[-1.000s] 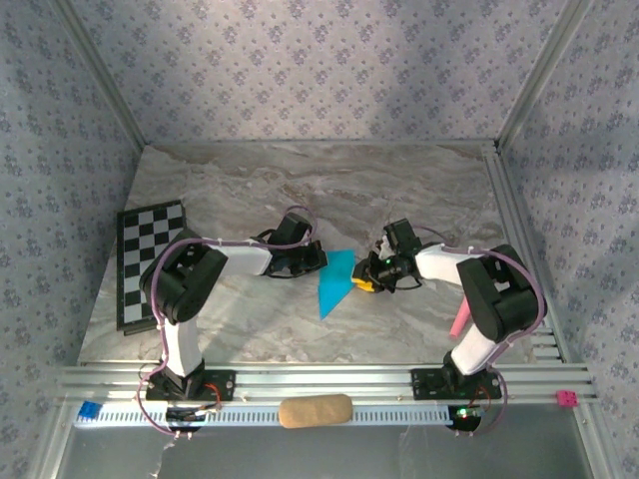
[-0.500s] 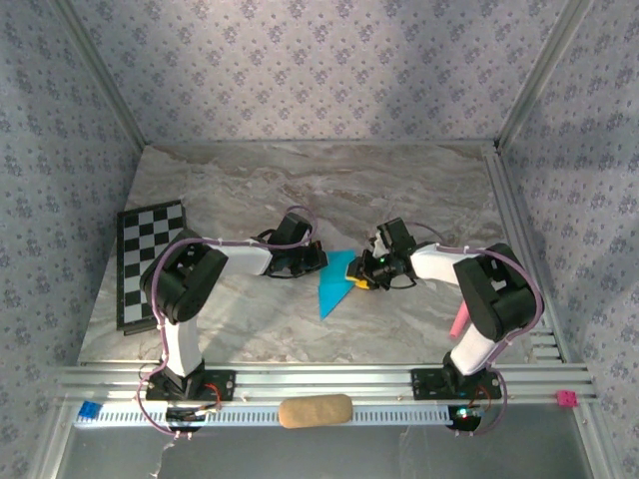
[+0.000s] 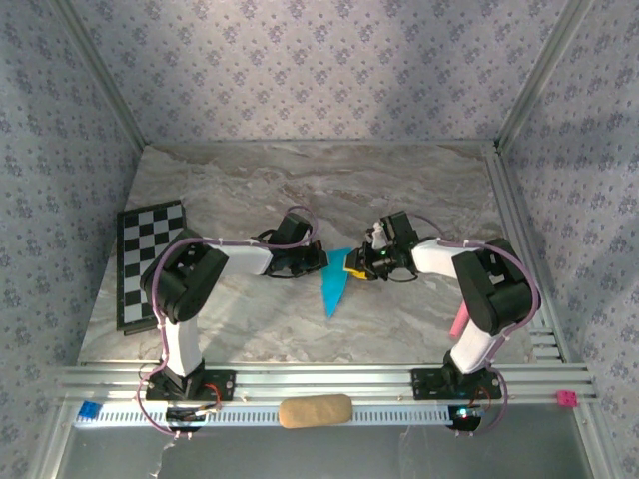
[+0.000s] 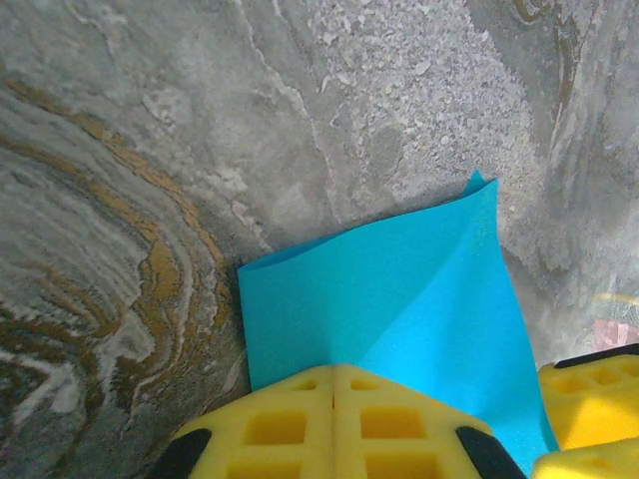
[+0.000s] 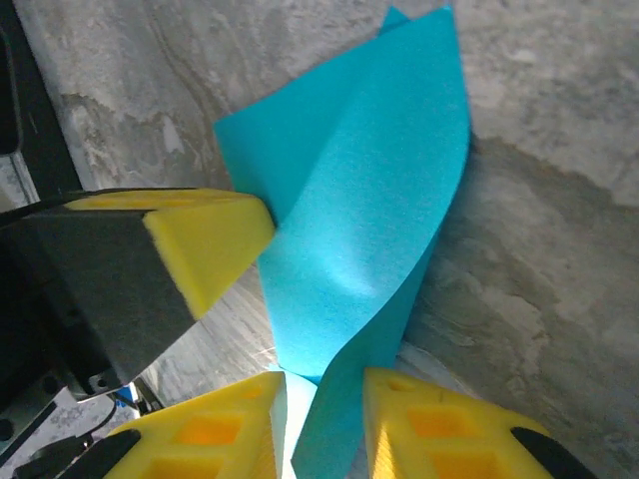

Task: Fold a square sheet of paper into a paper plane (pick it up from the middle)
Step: Fold the wing for the fifth time at the center of the table.

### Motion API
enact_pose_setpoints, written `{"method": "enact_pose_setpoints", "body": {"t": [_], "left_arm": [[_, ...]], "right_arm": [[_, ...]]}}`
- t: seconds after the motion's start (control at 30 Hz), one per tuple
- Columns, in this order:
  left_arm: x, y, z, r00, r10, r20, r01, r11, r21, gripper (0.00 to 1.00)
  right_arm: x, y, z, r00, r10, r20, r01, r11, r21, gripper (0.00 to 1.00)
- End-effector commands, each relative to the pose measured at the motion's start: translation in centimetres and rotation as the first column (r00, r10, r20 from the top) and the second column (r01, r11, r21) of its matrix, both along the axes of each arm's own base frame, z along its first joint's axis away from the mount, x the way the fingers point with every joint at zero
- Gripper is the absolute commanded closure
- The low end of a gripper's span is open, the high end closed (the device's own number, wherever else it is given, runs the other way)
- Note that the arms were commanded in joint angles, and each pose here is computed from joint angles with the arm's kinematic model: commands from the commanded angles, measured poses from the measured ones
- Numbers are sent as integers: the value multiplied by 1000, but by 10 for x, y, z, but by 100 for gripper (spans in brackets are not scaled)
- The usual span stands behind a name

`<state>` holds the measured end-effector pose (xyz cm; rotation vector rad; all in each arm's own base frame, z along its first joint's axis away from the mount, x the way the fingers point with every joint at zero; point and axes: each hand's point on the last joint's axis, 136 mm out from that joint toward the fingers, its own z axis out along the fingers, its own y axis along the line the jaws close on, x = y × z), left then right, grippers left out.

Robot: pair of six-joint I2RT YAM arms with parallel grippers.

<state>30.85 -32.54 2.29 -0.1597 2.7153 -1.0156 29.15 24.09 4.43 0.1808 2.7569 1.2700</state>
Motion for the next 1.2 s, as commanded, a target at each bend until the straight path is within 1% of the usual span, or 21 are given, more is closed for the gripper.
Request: {"method": "enact_pose_setpoints", "body": {"t": [0.0, 0.07, 0.13, 0.23, 0.4, 0.53, 0.63, 0.77, 0.93, 1.07, 1.13, 1.17], "left_arm": [[-7, 2, -15, 999, -23, -40, 24, 999, 29, 94], [-6, 2, -14, 999, -24, -37, 24, 999, 25, 94], [-6, 2, -14, 999, -23, -39, 24, 999, 27, 94], [-7, 2, -14, 999, -23, -38, 24, 999, 28, 94], [-8, 2, -14, 999, -24, -39, 25, 999, 28, 94], [-8, 2, -11, 999, -23, -33, 24, 999, 28, 94], [-8, 2, -12, 999, -25, -32, 26, 999, 27, 94], [-8, 1, -13, 999, -30, -33, 31, 999, 24, 94], [-7, -3, -10, 999, -32, -28, 33, 999, 12, 94], [-7, -3, -10, 999, -33, -25, 33, 999, 14, 94], [-6, -3, -10, 999, -28, -27, 28, 1000, 13, 94], [-6, -4, -9, 999, -29, -25, 29, 1000, 12, 94]], "right_arm": [[0, -1, 4, 999, 38, 9, -38, 999, 10, 73], [-1, -3, 2, 999, 36, 6, -36, 999, 10, 72], [-5, -7, -4, 999, 21, -34, -22, 1000, -14, 72], [-9, -13, -11, 999, -1, -47, -1, 999, -32, 69], [-2, -8, -10, 999, -2, -33, 2, 1000, 8, 68], [4, -13, -11, 1000, -24, -15, 23, 1000, -7, 68], [7, -11, -8, 1000, -3, 3, 3, 1000, 24, 68], [11, -10, -8, 1000, 6, 22, -7, 999, 46, 72], [9, -6, -5, 998, 51, 47, -54, 996, 78, 76], [9, -8, -10, 998, 57, 22, -59, 996, 74, 75], [9, -7, -8, 997, 63, 34, -66, 993, 93, 74], [9, -6, -7, 995, 80, 61, -86, 992, 95, 74]]}}
